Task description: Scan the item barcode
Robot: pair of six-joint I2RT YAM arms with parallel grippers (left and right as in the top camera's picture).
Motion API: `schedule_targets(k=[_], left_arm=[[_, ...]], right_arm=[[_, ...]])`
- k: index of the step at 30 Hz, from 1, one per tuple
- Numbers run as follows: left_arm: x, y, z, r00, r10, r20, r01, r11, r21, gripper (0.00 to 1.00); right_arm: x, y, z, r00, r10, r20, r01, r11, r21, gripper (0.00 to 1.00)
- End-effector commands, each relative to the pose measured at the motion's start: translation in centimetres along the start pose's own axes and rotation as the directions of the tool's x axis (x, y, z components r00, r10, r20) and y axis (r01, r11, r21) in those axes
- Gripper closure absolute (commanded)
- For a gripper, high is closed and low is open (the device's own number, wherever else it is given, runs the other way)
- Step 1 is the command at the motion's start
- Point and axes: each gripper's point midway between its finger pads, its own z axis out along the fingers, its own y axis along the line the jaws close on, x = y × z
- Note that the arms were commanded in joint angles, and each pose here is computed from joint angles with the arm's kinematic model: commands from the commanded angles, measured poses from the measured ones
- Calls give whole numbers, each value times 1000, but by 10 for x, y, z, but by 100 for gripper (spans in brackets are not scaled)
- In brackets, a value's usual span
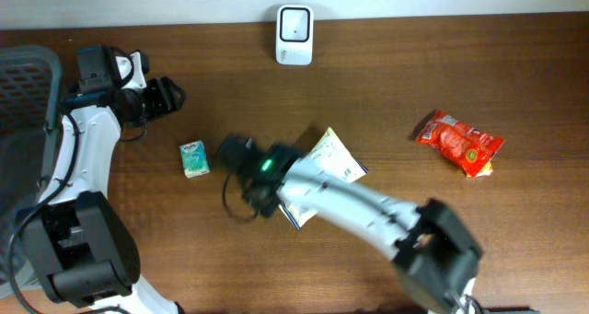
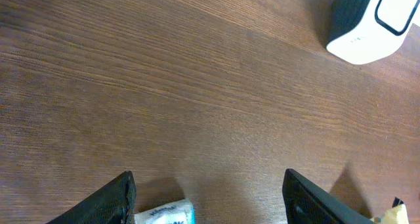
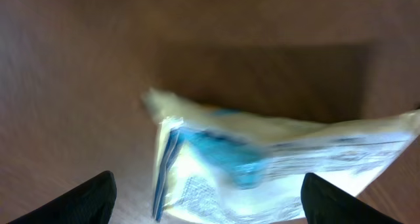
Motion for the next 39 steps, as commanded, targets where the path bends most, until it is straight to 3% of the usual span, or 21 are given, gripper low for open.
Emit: schedule_targets(k=[1,4,10,14,15,22,28,30,36,39], left_arm=[[6,-18,8,999,50,-21,-49,998,29,30],[13,-37,13,993,114,-36,-112,992,51,30],[20,-60,20,985,169,-46,-165,983,74,27],[19,-61,20,984,172,-40,-168,983,76,26],[19,-61,20,984,172,-40,-168,983,76,26],[17,-57,21,984,173,-33,-171,984,51,26],[17,-57,21,984,173,-33,-171,984,51,18],[17,-57,21,984,173,-34,-171,984,50,10],[17,-57,21,984,173,-34,-171,984,50,5],[17,-57,21,984,172,-35,-170,984,51,0]], right_arm=[[-22,-49,-48,972,217,88,-191,951,-241,12],[3,-91,-43,936,351,-23,-340,887,-313,13],[54,-131,-30,863,468,-189,-504,818,-276,21],[82,-125,-6,829,484,-279,-551,790,-268,87],[90,-116,1,824,475,-309,-555,784,-277,96],[137,-83,41,741,505,-441,-641,728,-244,96],[126,-76,68,696,605,-387,-714,643,-277,96],[123,-77,72,679,625,-386,-731,626,-272,96],[100,-87,83,690,658,-302,-724,618,-306,96],[72,-103,87,705,686,-178,-696,623,-358,96]])
